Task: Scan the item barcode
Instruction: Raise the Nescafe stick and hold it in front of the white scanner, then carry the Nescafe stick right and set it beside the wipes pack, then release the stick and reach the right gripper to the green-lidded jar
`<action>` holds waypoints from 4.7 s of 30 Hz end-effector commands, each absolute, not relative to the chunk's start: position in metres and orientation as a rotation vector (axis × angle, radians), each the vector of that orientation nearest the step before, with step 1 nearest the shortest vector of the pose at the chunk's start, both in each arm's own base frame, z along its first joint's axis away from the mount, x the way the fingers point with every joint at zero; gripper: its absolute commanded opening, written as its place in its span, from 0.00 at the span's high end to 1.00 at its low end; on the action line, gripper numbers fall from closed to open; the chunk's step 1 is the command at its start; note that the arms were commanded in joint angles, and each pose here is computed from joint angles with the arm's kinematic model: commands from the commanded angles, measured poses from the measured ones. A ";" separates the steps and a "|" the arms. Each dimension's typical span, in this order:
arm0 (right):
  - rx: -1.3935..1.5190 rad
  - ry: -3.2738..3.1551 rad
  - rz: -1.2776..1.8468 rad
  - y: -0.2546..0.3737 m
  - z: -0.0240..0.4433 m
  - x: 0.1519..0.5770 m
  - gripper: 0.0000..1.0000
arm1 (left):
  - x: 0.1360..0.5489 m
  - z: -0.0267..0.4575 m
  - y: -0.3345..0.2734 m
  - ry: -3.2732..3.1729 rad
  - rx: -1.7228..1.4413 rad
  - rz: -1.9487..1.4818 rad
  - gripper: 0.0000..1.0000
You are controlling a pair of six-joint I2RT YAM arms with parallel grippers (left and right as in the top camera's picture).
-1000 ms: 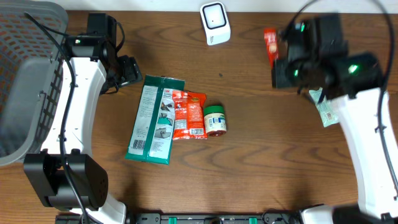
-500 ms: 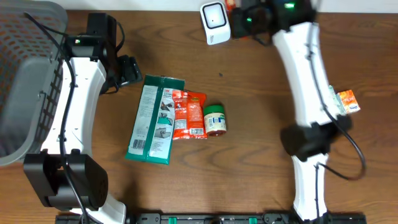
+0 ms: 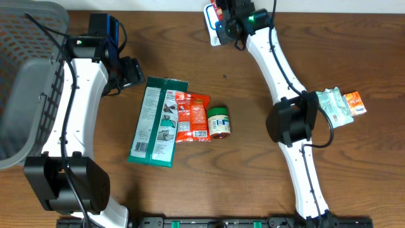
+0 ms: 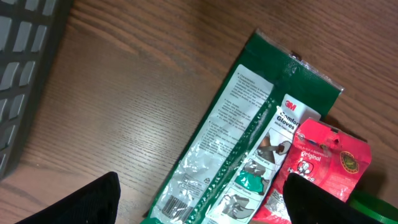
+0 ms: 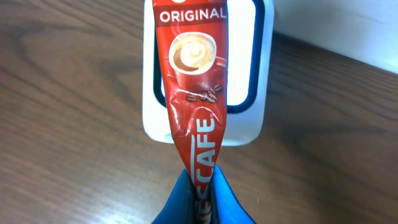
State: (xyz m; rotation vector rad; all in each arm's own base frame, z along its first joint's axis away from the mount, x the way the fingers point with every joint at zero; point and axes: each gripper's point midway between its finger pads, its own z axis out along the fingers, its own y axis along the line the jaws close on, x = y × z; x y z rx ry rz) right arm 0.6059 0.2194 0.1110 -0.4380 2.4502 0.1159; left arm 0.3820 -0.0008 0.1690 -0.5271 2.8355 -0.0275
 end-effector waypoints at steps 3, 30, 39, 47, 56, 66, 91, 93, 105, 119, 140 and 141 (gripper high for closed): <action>-0.454 2.420 0.091 0.223 0.101 0.616 0.99 | 0.383 0.176 0.001 2.819 -0.513 -0.018 0.16; -0.434 2.514 0.069 0.203 0.063 0.613 0.99 | 0.383 0.176 0.001 2.819 -0.513 -0.018 0.16; -0.447 2.497 0.178 0.207 0.084 0.610 0.99 | 0.383 0.176 0.001 2.819 -0.513 -0.018 0.16; -0.426 2.440 0.251 0.187 0.197 0.576 0.99 | 0.383 0.176 0.001 2.819 -0.513 -0.018 0.16; -0.371 2.609 0.220 0.127 0.284 0.462 0.99 | 0.383 0.176 0.001 2.819 -0.513 -0.018 0.16; -0.293 2.788 0.266 0.094 0.292 0.384 0.99 | 0.383 0.176 0.001 2.819 -0.513 -0.018 0.16; 0.198 2.902 -0.337 -0.076 0.042 0.352 0.99 | 0.383 0.176 0.001 2.819 -0.513 -0.018 0.16; 0.229 2.870 -0.338 -0.085 0.033 0.353 0.99 | 0.383 0.176 0.001 2.819 -0.513 -0.018 0.16; -0.031 2.807 -0.062 -0.058 0.014 0.365 0.99 | 0.383 0.176 0.001 2.819 -0.513 -0.018 0.16; 0.198 2.849 -0.403 -0.108 -0.009 0.356 0.94 | 0.383 0.176 0.001 2.819 -0.513 -0.018 0.16; 0.130 2.728 -0.248 -0.075 0.037 0.380 0.48 | 0.383 0.176 0.001 2.819 -0.513 -0.018 0.16; 0.121 2.723 -0.233 -0.072 0.040 0.380 0.47 | 0.383 0.176 0.001 2.819 -0.513 -0.018 0.16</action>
